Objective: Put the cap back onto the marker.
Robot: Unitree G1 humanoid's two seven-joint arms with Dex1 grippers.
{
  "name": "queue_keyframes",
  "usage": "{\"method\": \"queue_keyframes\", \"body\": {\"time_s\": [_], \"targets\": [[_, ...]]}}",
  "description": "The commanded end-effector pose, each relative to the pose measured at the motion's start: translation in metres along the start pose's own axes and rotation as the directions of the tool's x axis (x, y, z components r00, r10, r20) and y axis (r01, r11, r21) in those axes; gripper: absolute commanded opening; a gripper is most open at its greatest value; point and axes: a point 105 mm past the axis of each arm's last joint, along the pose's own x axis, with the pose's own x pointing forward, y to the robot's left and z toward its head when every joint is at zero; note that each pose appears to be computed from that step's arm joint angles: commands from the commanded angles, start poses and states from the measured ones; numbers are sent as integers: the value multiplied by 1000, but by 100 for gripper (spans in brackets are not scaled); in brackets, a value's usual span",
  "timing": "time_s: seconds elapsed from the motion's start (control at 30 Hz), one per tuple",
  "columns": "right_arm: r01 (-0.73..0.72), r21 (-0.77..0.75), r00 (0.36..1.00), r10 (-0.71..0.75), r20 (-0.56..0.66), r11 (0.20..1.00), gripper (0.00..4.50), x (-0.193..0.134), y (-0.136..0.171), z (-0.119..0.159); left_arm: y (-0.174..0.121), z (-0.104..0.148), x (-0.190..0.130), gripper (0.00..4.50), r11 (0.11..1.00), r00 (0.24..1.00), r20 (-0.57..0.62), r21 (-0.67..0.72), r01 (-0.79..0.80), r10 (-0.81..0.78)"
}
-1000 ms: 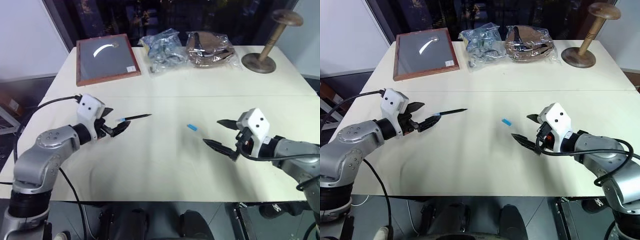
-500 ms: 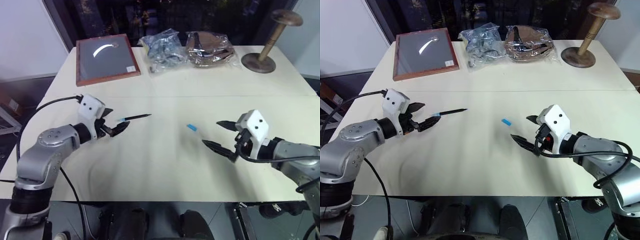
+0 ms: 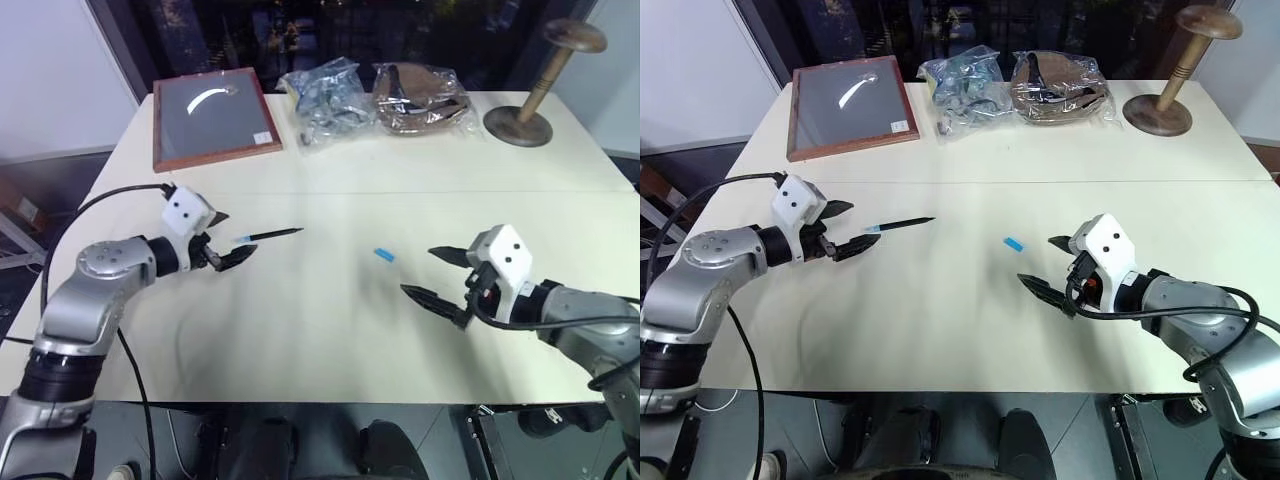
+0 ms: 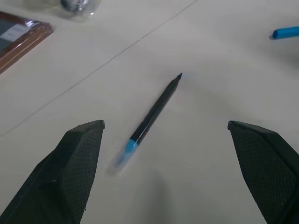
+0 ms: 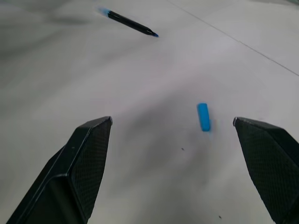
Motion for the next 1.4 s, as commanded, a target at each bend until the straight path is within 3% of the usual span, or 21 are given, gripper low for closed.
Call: {"method": "queue_keyframes", "body": {"time_s": [0.03,0.4,0.77,1.07,1.17,1.4], "targets": [[-16,-27,999,17,50,1000,432,2,13,13,11,7,11,443,992,991,41,-4,127,-127],[67,12,994,-68,81,998,432,2,23,12,31,-13,51,443,948,951,-71,-125,291,-302],[178,51,978,-182,97,983,432,-7,32,10,26,-29,87,443,966,951,-176,-4,257,-254],[208,47,973,-212,95,977,432,-12,33,10,24,-41,86,443,964,939,-226,-5,265,-259],[211,42,972,-214,94,977,432,-12,30,11,23,-45,85,361,962,931,-244,-34,272,-272],[209,27,973,-210,93,978,432,-12,27,12,23,-54,79,4,960,919,-278,-51,276,-279]]}}
